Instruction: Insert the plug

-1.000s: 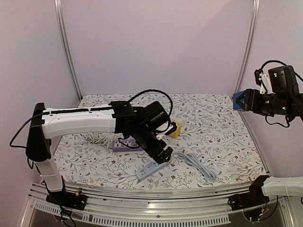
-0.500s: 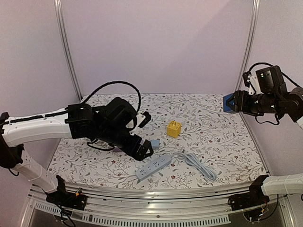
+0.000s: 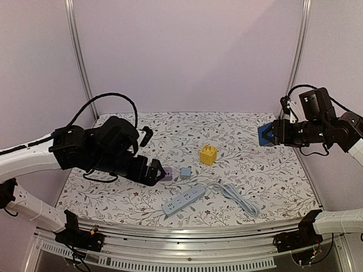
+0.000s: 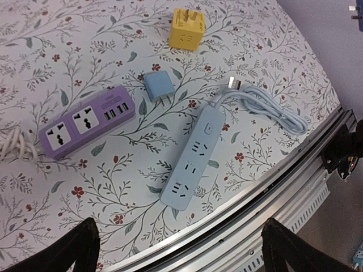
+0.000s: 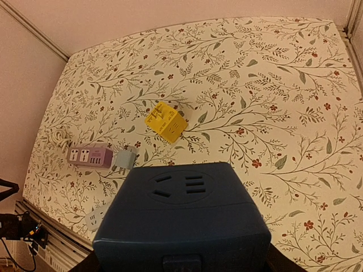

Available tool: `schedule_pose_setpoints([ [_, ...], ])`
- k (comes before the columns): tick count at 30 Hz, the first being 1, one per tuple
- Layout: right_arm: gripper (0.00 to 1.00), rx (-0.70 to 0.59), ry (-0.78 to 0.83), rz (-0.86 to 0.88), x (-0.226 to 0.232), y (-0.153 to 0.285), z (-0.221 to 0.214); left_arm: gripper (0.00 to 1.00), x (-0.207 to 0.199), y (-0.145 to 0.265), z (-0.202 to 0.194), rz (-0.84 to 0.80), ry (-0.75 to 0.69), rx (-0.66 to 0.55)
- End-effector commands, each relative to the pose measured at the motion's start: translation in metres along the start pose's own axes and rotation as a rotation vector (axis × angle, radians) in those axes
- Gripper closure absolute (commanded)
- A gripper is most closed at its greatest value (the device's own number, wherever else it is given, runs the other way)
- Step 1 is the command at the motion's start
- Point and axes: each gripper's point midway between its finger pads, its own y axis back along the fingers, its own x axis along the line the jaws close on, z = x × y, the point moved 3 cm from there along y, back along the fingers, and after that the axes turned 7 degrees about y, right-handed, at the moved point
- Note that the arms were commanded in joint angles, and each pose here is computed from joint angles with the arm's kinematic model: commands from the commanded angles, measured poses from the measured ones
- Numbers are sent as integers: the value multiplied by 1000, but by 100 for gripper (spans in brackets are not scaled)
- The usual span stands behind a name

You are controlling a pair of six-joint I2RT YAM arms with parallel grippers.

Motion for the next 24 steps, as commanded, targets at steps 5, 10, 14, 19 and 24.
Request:
schedule_pose_setpoints([
  [5, 100, 15, 20, 169, 23, 8, -11, 1, 50, 12, -35, 155, 211, 56],
  [10, 100, 42, 80, 198, 38, 2, -15, 0, 63, 15, -57, 144, 298, 85],
  [14, 100, 74, 182, 164, 53, 10, -13, 0, 68, 20, -62, 116, 320, 72],
  [19, 100, 82, 301, 97, 67, 21, -19, 1, 68, 14, -69, 99, 275, 95],
  [24, 100, 136, 362, 74, 78, 13, -36, 6, 69, 3, -75, 98, 269, 110],
])
